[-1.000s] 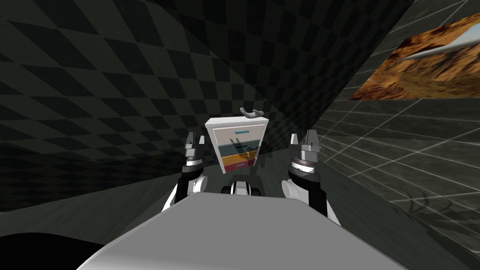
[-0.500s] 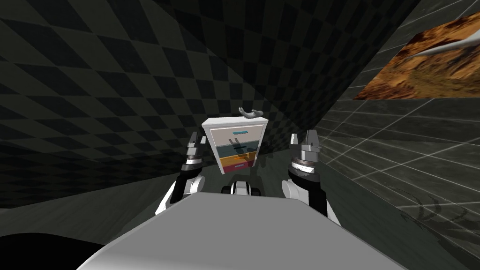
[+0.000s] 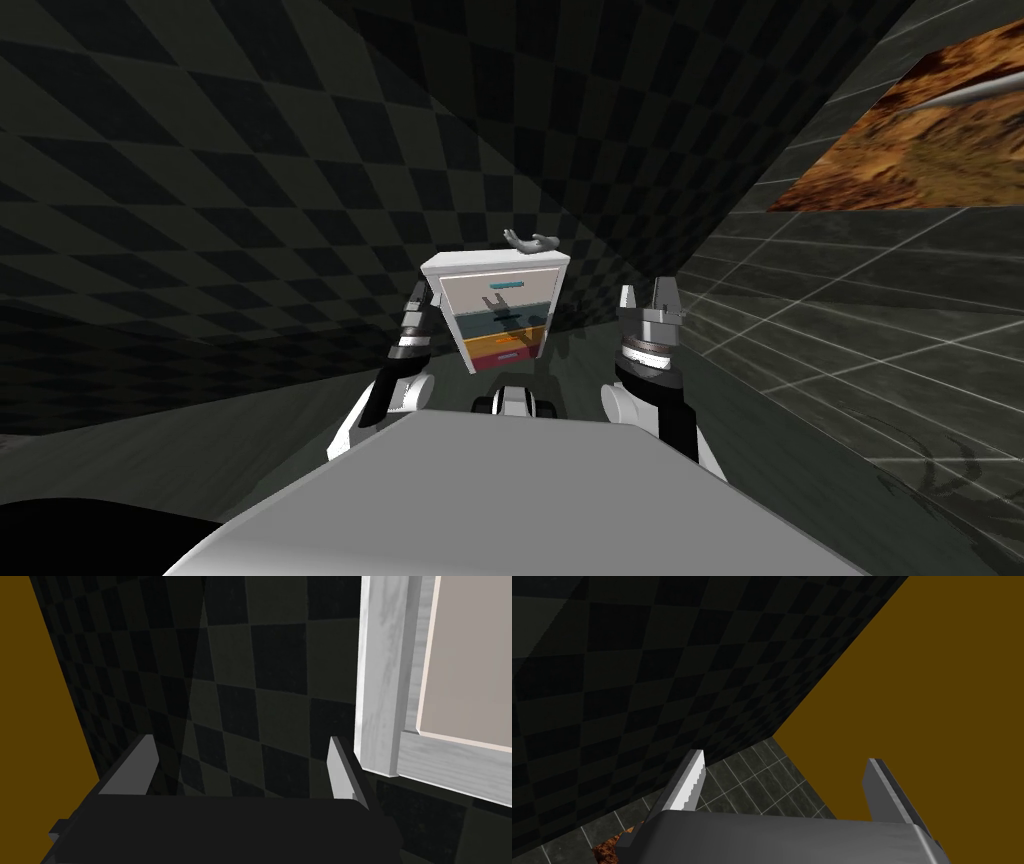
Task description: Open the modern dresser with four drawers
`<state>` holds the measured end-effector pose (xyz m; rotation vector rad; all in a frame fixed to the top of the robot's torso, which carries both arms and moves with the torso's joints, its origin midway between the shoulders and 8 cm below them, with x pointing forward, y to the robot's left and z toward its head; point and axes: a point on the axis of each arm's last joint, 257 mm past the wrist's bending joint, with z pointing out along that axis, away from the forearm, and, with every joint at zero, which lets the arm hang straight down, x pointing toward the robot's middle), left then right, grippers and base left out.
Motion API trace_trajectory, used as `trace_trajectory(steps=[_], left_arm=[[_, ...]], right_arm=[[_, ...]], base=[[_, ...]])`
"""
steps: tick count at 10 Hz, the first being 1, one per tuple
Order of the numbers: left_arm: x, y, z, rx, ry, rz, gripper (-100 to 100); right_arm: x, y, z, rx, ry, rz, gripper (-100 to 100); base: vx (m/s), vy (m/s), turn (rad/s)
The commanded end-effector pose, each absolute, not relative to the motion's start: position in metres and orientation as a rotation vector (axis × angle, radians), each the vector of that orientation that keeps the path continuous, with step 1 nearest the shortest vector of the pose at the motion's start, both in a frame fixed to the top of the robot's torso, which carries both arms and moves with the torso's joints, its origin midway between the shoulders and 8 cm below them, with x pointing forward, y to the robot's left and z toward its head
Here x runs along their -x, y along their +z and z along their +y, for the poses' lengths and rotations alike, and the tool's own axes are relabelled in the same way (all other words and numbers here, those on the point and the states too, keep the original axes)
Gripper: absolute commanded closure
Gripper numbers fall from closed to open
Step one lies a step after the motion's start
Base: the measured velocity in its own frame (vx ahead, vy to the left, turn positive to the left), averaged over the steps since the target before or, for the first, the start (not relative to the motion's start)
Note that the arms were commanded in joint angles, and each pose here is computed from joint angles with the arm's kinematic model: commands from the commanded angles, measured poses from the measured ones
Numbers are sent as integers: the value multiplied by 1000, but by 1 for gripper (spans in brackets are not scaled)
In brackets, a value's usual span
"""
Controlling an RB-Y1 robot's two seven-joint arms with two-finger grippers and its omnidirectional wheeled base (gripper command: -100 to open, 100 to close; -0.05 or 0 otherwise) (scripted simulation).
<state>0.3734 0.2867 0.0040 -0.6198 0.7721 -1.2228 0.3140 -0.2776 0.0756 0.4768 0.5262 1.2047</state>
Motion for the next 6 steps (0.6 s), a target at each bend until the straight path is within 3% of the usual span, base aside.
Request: trace_trajectory(steps=[1, 6], left_arm=[[-383, -6, 291, 666, -1209, 809, -100], [-397, -23, 300, 751, -1189, 857, -100]], right_arm=[[-314, 76, -278, -477, 1205, 526, 0], [-314, 76, -278, -477, 1205, 526, 0]], base=[[58, -82, 34], [50, -83, 33]])
